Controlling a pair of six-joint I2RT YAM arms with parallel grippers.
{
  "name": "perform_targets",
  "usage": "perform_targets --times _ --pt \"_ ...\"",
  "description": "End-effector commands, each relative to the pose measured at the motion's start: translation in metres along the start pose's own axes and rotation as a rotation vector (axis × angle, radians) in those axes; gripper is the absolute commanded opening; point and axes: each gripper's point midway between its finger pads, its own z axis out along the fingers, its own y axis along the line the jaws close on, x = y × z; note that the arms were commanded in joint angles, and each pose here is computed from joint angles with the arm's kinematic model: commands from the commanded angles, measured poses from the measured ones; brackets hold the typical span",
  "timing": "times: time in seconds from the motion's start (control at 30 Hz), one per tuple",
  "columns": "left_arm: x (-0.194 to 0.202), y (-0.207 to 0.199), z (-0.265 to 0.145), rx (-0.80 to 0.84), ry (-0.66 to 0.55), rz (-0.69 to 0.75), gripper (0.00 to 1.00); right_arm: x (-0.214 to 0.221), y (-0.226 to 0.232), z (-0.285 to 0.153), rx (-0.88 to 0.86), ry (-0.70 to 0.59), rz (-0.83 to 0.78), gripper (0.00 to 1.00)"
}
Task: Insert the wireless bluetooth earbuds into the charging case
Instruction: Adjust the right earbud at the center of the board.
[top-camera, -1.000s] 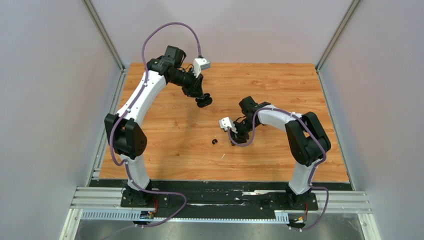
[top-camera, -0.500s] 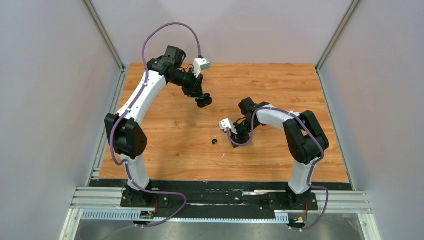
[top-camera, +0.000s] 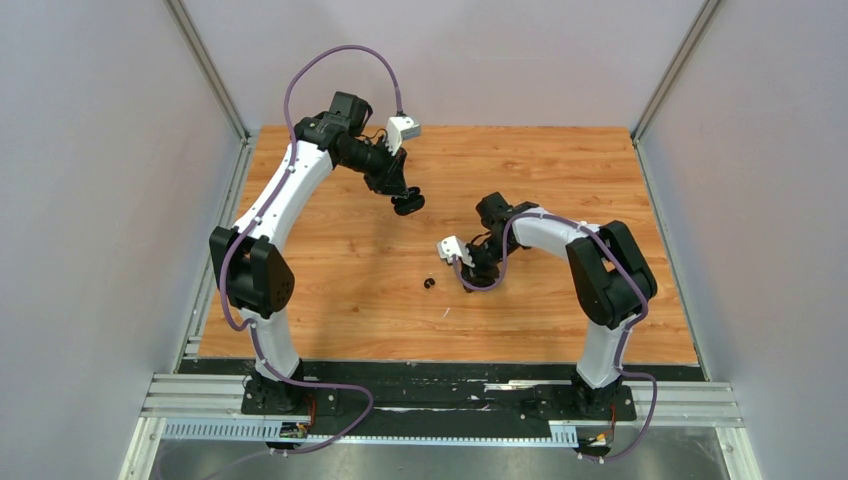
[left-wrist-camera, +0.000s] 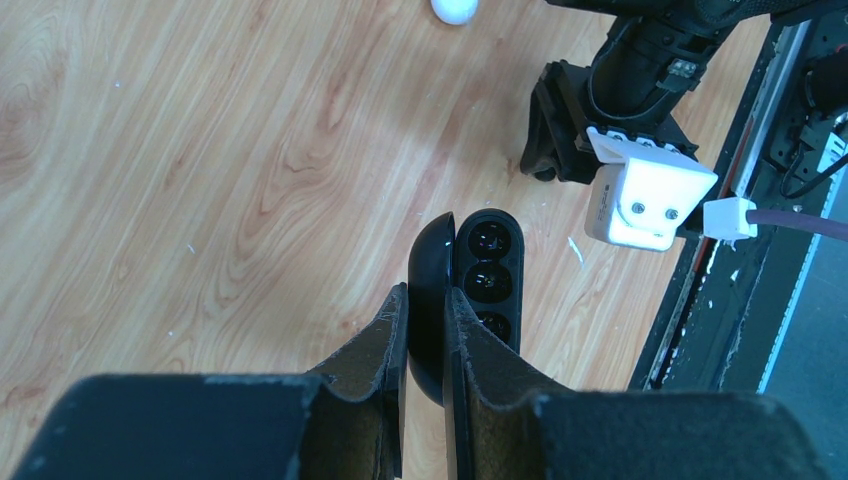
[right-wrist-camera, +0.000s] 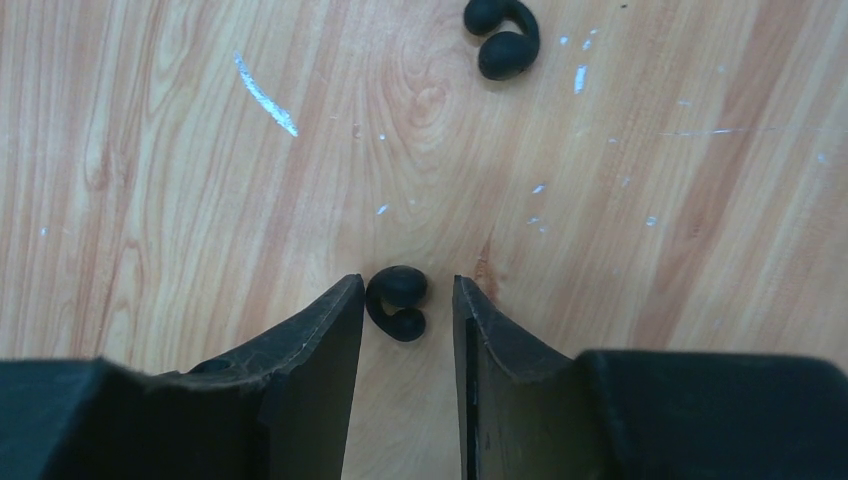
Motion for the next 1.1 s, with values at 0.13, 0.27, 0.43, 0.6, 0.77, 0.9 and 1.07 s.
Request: perform_targets --times 0.13,0.27,0.43,0.6,0.77,0.9,1.07 --pt "-0.012 -0.003 -0.004 0.012 -0.035 0.002 0.0 -0.025 -0.035 -0.02 0.094 -0.031 -0.1 0.38" --pt "-0.013 -0.003 -0.005 0.012 -0.04 0.005 0.0 -0.025 -0.036 -0.021 0.096 -0.033 -0.095 0.36" --pt "-0.013 -0.003 -0.004 0.015 -0.039 0.001 0.0 -0.024 -0.034 -0.02 0.094 -0.03 -0.078 0.29" --pt "-0.014 -0.002 -0.004 0.014 -0.042 0.001 0.0 -0.021 -0.035 -0.02 0.097 -0.016 -0.063 0.22" --pt "-0.015 -0.003 -0.003 0.018 -0.045 0.0 0.0 -0.019 -0.036 -0.021 0.104 -0.004 -0.051 0.2" --pt "-0.015 -0.003 -0.003 0.017 -0.045 -0.001 0.0 -0.017 -0.038 -0.021 0.108 0.006 -0.033 0.18" --pt "-0.015 -0.003 -0.003 0.018 -0.045 -0.003 0.0 -0.014 -0.042 -0.021 0.122 0.022 -0.006 0.19"
